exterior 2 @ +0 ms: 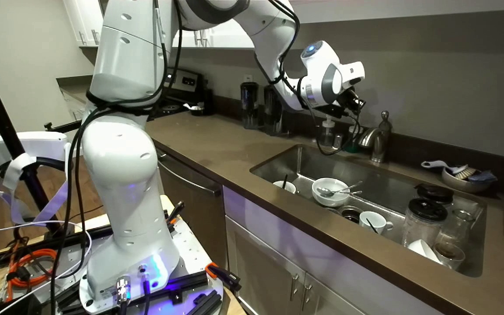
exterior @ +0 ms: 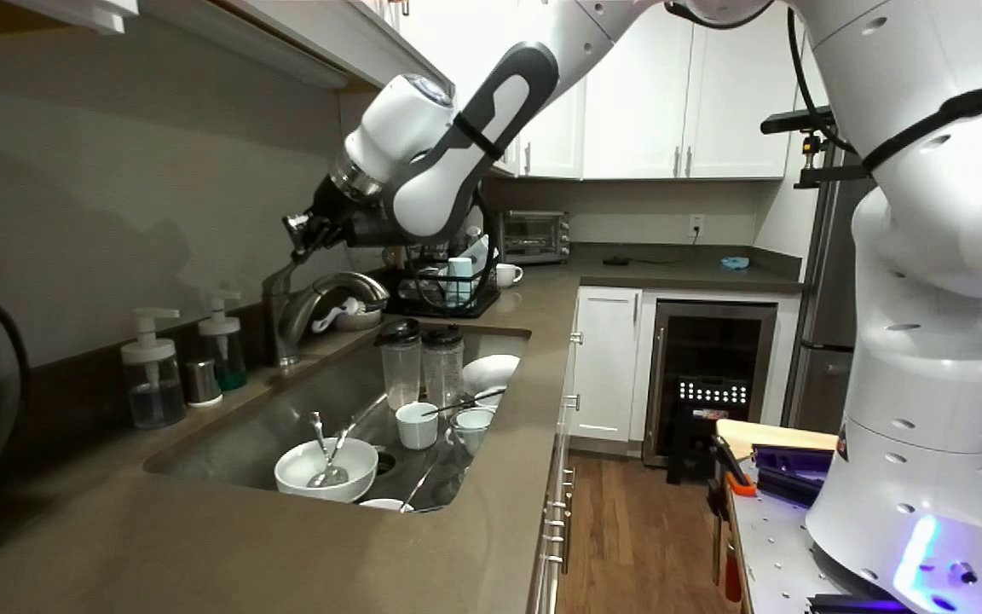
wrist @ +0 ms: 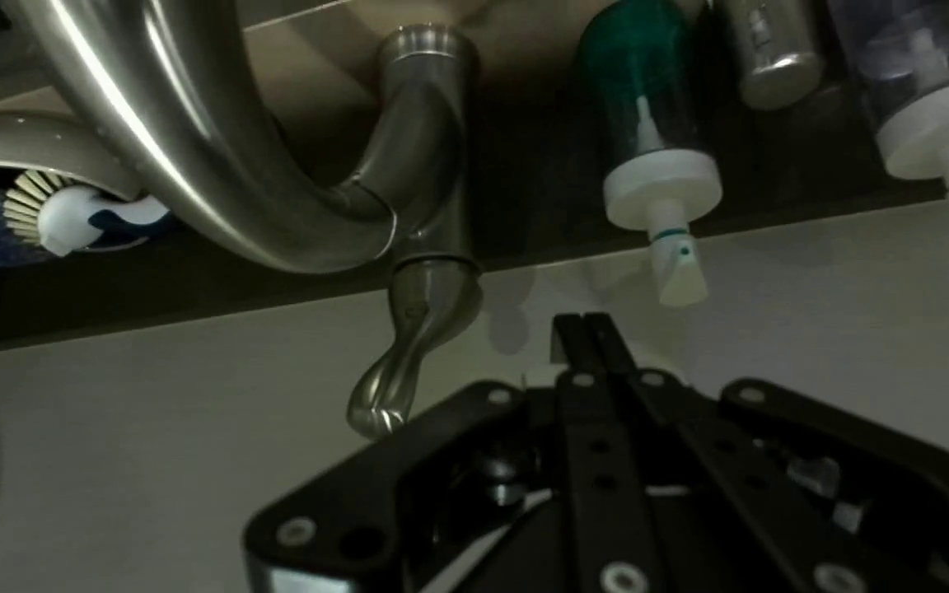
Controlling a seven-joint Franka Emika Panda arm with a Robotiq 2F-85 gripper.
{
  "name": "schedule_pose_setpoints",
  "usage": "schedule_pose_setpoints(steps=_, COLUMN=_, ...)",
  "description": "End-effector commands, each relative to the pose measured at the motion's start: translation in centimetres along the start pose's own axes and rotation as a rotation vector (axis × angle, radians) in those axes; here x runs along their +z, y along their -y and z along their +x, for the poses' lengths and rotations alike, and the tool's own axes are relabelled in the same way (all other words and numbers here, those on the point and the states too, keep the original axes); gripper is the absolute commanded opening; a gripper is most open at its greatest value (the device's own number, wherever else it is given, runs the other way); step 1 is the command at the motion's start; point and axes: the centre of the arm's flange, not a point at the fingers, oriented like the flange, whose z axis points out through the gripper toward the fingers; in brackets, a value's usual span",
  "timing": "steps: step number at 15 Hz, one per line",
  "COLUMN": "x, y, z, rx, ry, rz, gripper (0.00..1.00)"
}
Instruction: Open the tap
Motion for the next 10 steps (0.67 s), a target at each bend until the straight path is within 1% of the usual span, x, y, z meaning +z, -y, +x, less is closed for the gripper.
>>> schedule_pose_setpoints(steps=1, x=2.0, y=-3.7, z=3.9, rx=-0.002, ry=-0.002, rz=-0.037, gripper=0.03)
schedule_pose_setpoints(steps=2, x=2.3, y=-4.7, z=4.3, rx=-0.009, ry=-0.010, rz=-0.063, gripper=0.04)
schedule_pose_setpoints(steps=4, x=2.9, y=-5.8, z=5.2, rx=-0.012, ry=-0.012, rz=-0.088, gripper=0.04)
schedule_pose_setpoints(steps=6, x=3.4, y=-6.6, z=5.8, rx=-0.008, ry=-0.007, rz=-0.100, gripper=0.04)
schedule_pose_setpoints(steps=10, x=4.5, y=-6.8, z=6.2, rx=-0.005, ry=0.013, rz=-0.103, gripper=0.04)
